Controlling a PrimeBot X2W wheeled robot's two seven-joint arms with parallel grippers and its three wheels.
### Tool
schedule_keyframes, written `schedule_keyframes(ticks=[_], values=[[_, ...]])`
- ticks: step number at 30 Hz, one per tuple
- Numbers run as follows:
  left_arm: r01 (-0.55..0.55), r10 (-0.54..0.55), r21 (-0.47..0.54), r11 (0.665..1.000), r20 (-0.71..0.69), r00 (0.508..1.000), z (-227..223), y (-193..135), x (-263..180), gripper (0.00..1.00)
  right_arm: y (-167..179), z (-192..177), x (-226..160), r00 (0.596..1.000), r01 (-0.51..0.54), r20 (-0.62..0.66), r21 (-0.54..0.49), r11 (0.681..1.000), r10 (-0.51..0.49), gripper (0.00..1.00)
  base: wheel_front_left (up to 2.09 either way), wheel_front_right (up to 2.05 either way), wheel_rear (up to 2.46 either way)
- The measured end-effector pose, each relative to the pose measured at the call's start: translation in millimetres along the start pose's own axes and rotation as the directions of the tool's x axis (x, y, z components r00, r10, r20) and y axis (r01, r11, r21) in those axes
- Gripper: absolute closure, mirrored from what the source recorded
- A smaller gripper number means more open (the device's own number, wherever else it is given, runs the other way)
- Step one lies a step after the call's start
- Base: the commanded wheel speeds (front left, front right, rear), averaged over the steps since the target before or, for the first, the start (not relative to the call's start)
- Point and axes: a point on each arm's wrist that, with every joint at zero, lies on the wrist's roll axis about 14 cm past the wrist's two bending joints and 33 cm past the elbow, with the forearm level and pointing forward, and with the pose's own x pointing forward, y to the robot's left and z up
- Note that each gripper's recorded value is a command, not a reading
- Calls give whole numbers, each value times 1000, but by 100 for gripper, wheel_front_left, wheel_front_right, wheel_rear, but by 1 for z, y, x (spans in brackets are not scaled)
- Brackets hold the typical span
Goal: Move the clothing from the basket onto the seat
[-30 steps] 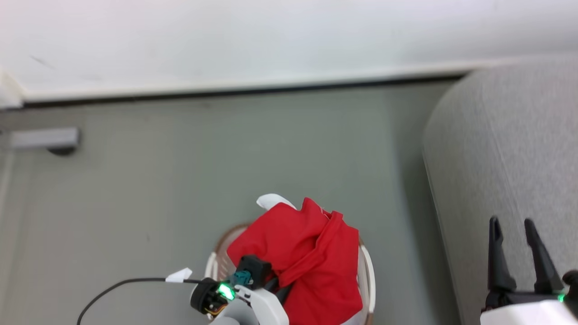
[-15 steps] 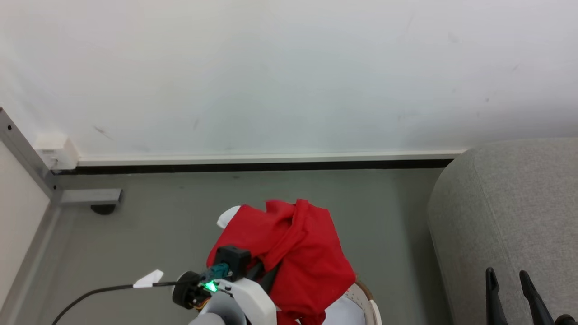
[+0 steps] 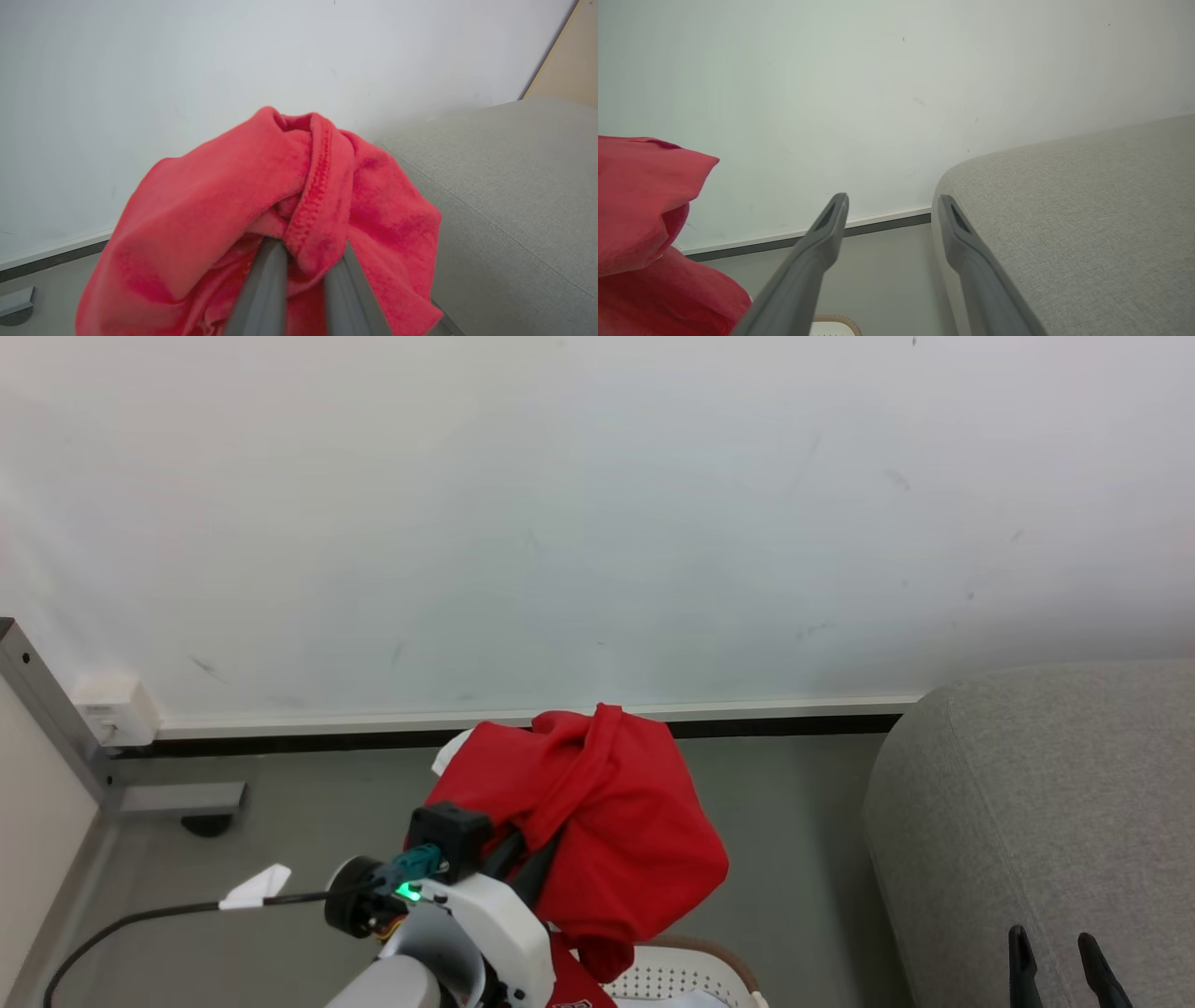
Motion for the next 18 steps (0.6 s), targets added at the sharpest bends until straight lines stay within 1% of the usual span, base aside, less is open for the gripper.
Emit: schedule_keyframes(ticks=[5,12,15,18], values=[[-2,2,16,1000,25,1000,14,1,-2,100,-2,3,-3,1000,6,11,2,1000,-6,0,0,0,0],[3,-4,24,1000,37,999,21,-2,-3,100,0,5,-4,1000,0,17,3,1000,0,0,0,0,0],[10,-11,22,1000,36,999,21,-4,-3,100,8,4,-3,1000,-24,15,-1,1000,24,0,0,0,0],[15,-16,21,1000,31,999,20,-6,-2,100,27,0,-1,997,-83,3,-7,996,83,0,0,0,0]])
